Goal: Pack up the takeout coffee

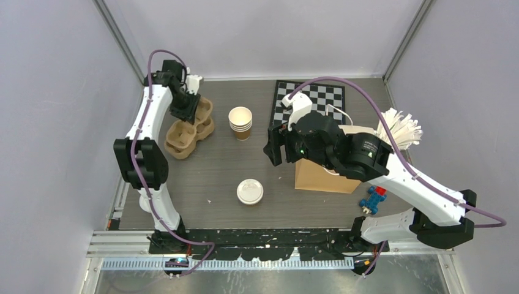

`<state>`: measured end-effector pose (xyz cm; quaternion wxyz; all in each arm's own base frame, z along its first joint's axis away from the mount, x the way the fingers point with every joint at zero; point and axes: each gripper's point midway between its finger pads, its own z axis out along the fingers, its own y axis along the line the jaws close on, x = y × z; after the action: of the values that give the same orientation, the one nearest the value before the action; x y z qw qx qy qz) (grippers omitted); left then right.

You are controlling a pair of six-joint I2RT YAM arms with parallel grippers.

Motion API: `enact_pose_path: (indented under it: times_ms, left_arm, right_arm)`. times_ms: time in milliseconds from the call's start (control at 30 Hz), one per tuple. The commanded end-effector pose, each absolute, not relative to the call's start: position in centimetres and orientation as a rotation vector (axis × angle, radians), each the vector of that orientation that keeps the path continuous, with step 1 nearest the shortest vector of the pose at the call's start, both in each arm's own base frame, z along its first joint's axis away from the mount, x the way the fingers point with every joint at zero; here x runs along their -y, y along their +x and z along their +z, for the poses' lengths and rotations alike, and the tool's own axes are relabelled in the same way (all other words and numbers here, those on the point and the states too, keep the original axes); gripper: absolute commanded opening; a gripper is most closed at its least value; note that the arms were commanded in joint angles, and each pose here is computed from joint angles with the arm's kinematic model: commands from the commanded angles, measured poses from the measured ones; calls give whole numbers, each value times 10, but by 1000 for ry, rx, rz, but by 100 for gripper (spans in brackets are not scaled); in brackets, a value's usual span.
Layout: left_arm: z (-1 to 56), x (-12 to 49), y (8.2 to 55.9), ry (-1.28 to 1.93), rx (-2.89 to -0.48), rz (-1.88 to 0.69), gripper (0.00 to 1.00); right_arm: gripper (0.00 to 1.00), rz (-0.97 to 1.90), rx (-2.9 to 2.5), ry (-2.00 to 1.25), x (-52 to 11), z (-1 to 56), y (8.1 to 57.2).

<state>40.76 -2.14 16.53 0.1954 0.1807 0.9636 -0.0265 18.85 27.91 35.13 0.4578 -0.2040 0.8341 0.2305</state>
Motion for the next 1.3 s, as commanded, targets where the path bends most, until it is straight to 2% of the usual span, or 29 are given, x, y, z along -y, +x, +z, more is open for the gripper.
enact_pose_path:
  times_ms: [0, 267, 533, 767, 933, 1067, 1267]
  left_arm:
    - [230, 57, 392, 541, -2555, -174, 30]
    - [267, 98, 368, 643, -2457, -238, 30]
    - [284, 146, 321, 769, -2380, -337, 29]
    - [280, 177, 289, 886, -2380, -402, 28]
    - [286, 198, 278, 960, -2339, -431, 28]
    - [305, 214, 278, 977, -2280, -458, 27]
    - [318, 230, 278, 931, -2250, -509, 27]
  right_arm:
    - [76, 607, -1968, -373, -264, 392, 193]
    - [76, 454, -2037, -179, -254, 384, 226]
    - [69, 578, -2166, -112, -276, 380, 287]
    - [66, 650, -2226, -117, -291, 369, 312]
    - [66, 556, -2187, 73, -244, 391, 325]
    - [67, 471, -2123, 124, -204, 416, 310]
    - [73, 242, -2215, 214, -145, 388, 272]
